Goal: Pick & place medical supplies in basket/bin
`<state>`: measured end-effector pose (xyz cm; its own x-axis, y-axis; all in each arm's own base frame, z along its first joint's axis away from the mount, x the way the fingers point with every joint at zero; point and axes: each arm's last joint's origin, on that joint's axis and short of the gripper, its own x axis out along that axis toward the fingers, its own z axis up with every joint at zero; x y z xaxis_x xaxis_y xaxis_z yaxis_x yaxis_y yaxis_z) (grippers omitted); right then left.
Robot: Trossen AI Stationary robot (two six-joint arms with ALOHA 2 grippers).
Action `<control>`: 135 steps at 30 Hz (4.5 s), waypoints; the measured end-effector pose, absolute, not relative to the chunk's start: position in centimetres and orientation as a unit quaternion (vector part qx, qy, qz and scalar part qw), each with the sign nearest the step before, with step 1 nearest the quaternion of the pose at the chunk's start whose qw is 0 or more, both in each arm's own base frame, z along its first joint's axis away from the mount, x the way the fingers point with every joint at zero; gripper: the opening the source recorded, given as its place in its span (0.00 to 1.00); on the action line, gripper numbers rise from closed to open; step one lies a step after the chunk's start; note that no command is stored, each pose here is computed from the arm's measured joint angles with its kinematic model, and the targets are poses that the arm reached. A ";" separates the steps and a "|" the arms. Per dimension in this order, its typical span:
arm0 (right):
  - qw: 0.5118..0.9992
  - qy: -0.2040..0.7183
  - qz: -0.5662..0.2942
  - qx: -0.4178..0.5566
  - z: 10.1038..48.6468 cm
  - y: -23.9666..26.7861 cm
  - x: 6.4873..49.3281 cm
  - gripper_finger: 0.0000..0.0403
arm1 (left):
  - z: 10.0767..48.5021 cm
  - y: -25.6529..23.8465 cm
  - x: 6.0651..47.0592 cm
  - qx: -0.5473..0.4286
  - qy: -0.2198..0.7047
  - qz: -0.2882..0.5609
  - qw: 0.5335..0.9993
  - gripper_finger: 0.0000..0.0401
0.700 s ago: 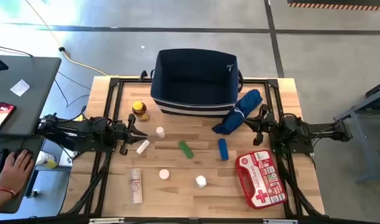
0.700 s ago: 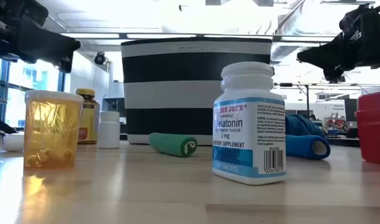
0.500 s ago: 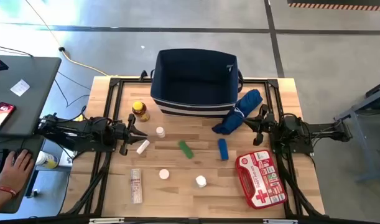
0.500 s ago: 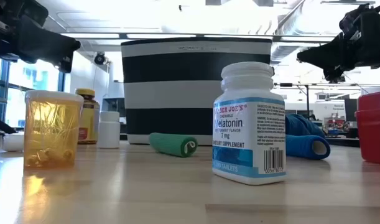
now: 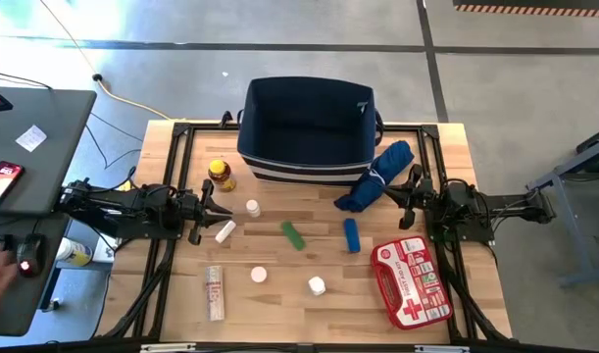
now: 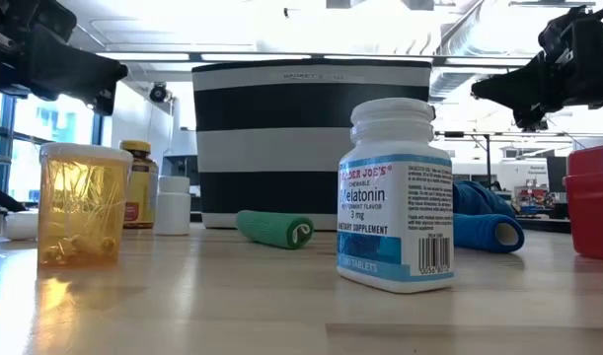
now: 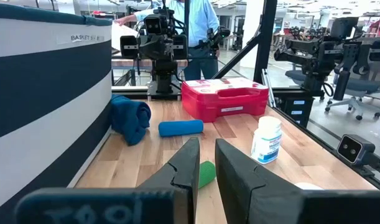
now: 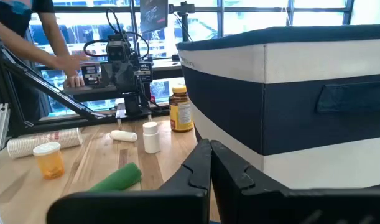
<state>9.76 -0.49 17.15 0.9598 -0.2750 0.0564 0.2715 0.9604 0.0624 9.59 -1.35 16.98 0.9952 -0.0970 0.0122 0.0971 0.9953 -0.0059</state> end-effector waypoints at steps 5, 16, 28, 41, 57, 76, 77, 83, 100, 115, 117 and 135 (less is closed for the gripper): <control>0.990 -0.032 -0.138 0.027 17.1 -0.5 9.8 0.00 | 17.0 -1.3 9.6 -0.003 -0.006 -0.049 0.999 0.22; 0.990 -0.032 -0.138 0.027 17.1 -0.5 9.8 0.00 | 17.0 -1.3 9.6 -0.003 -0.006 -0.049 0.999 0.22; 0.990 -0.032 -0.138 0.027 17.1 -0.5 9.8 0.00 | 17.0 -1.3 9.6 -0.003 -0.006 -0.049 0.999 0.22; 0.990 -0.032 -0.138 0.027 17.1 -0.5 9.8 0.00 | 17.0 -1.3 9.6 -0.003 -0.006 -0.049 0.999 0.22; 0.990 -0.032 -0.138 0.027 17.1 -0.5 9.8 0.00 | 18.4 -1.2 9.5 -0.046 -0.075 -0.027 0.996 0.22; 0.989 -0.035 -0.138 0.028 17.2 -0.5 9.8 0.00 | 31.5 -1.7 15.1 -0.055 -0.027 0.046 0.997 0.22; 0.989 -0.042 -0.136 0.040 17.3 -0.5 9.7 0.00 | 32.4 -1.8 15.7 -0.077 -0.033 0.038 0.996 0.22; 0.972 -0.108 -0.144 0.149 18.5 -0.6 9.5 0.00 | 37.1 -2.3 18.1 -0.167 -0.057 0.007 0.984 0.22; 0.962 -0.202 -0.145 0.112 31.8 -0.7 8.7 0.00 | 41.5 -2.2 16.6 -0.201 -0.096 -0.023 0.974 0.22; 0.930 -0.246 -0.134 0.237 41.3 -0.7 11.5 0.00 | 42.5 -2.0 15.7 -0.239 -0.144 -0.031 0.960 0.22; 0.935 -0.243 -0.125 0.227 41.4 -0.6 11.6 0.00 | 42.4 -2.0 15.8 -0.255 -0.140 -0.033 0.956 0.22; 0.939 0.203 -0.142 0.238 31.0 1.0 19.9 0.00 | 41.3 -1.7 16.1 -0.314 -0.101 0.040 0.943 0.22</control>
<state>19.89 0.99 31.01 0.8778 -0.1698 -0.4480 0.3629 0.8462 0.3902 16.05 -1.69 41.29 0.9762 0.1395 0.1658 -0.0124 0.7997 -0.6002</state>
